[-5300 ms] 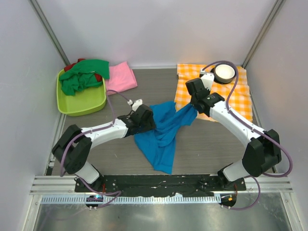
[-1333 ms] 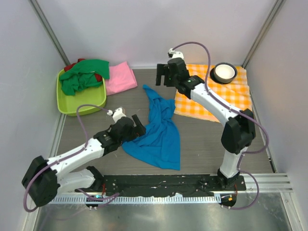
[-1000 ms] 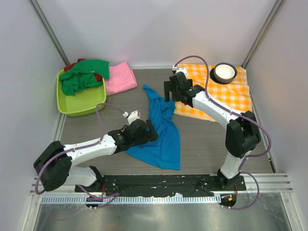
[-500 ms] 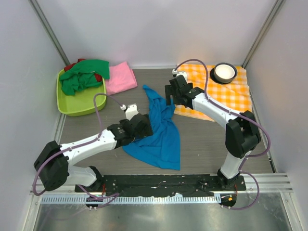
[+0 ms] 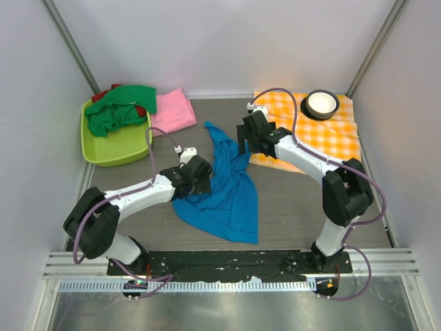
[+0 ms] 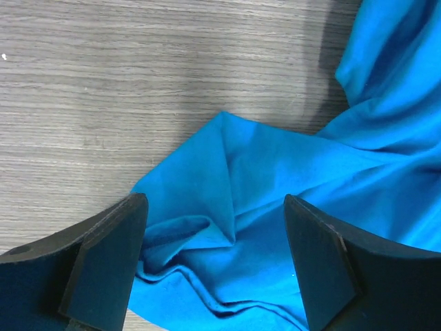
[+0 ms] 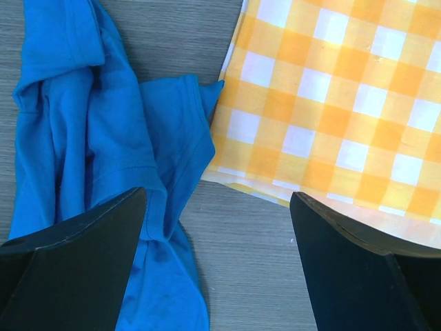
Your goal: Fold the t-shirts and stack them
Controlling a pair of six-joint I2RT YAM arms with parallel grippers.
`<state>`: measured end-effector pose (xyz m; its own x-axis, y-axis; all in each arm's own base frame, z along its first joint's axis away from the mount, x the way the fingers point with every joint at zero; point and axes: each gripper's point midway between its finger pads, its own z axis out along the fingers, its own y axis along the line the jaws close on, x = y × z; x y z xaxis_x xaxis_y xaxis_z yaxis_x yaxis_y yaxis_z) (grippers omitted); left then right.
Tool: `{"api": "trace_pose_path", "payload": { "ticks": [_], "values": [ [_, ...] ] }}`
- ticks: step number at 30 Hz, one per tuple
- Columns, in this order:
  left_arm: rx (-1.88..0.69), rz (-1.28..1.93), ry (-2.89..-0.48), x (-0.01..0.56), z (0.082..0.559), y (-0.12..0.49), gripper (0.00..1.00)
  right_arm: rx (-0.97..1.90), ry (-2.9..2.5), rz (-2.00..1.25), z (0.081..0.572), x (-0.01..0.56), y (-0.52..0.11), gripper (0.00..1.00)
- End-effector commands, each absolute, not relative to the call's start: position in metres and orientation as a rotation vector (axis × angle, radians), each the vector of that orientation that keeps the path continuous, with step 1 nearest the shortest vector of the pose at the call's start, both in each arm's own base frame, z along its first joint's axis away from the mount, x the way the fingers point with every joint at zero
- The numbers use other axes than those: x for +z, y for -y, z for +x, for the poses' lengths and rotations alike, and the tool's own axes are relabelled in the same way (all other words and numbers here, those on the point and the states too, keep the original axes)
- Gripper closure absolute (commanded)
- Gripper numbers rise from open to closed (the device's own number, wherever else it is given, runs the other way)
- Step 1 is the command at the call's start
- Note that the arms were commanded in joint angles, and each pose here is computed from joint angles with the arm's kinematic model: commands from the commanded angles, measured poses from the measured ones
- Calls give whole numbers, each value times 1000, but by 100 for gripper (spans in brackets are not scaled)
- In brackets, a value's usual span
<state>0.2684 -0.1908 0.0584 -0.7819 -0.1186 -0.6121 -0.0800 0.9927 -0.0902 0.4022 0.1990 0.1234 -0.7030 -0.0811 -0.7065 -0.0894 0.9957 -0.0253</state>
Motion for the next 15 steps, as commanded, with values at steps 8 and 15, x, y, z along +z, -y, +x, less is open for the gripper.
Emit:
{"api": "trace_pose_path", "payload": {
  "ticks": [8, 15],
  "values": [
    [-179, -94, -2483, 65, 263, 200, 32, 54, -2299, -91, 409, 140, -206, 11],
    [-173, -107, -2481, 69, 250, 185, 32, 54, -2308, -86, 408, 139, -205, 11]
  ]
}}
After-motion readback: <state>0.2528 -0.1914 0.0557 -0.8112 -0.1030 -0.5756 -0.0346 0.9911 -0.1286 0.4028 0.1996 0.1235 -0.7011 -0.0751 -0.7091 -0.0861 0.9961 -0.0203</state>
